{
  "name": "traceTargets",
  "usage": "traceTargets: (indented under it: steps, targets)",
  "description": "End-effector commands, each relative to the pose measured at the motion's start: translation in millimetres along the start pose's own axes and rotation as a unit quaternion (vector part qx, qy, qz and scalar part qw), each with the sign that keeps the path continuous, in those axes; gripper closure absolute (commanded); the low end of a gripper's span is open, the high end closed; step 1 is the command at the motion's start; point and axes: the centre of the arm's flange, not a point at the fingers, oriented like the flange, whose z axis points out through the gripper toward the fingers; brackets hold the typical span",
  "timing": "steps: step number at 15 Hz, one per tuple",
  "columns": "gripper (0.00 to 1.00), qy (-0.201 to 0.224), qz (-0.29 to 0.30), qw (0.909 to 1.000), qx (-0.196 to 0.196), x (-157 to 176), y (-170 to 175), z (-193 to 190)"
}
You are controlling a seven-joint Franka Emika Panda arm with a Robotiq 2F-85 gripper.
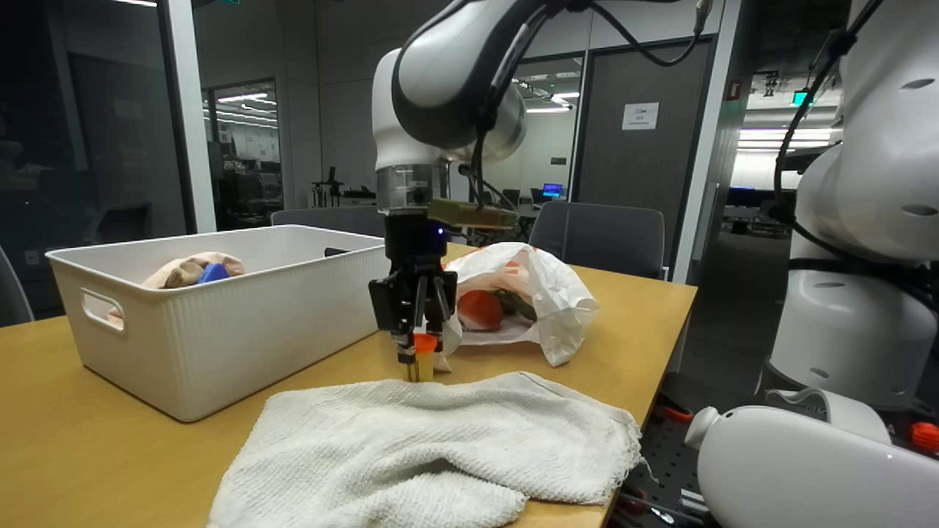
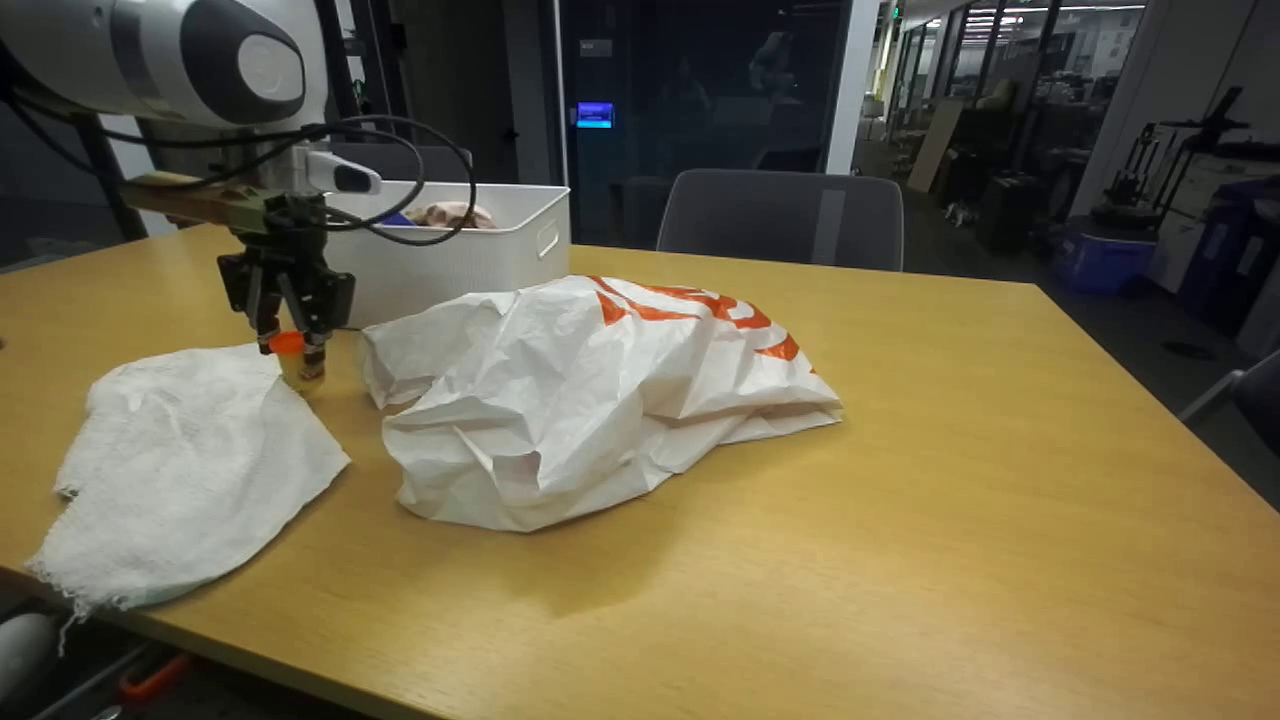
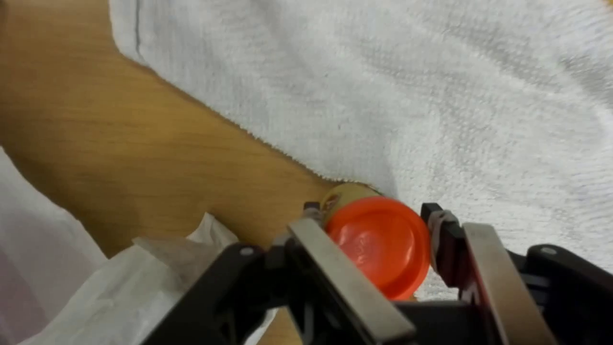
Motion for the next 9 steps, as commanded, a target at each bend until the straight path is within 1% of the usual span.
traceTargets:
  steps: [1, 3, 4, 5, 7, 9]
  targets:
    - [0.71, -0.065, 0.030, 0.9965, 0.043, -21, 0, -54]
    - [0.71, -0.092, 0.062, 0.9938, 0.005, -33, 7, -68]
    - [0.71, -0.111, 0.085, 0.9900, -0.014, -38, 17, -72]
    - [0.71, -0.120, 0.109, 0.9862, -0.034, -43, 29, -73]
    - [0.71, -0.128, 0.155, 0.9771, -0.071, -49, 56, -72]
    - [0.71, -0.140, 0.203, 0.9643, -0.098, -50, 84, -65]
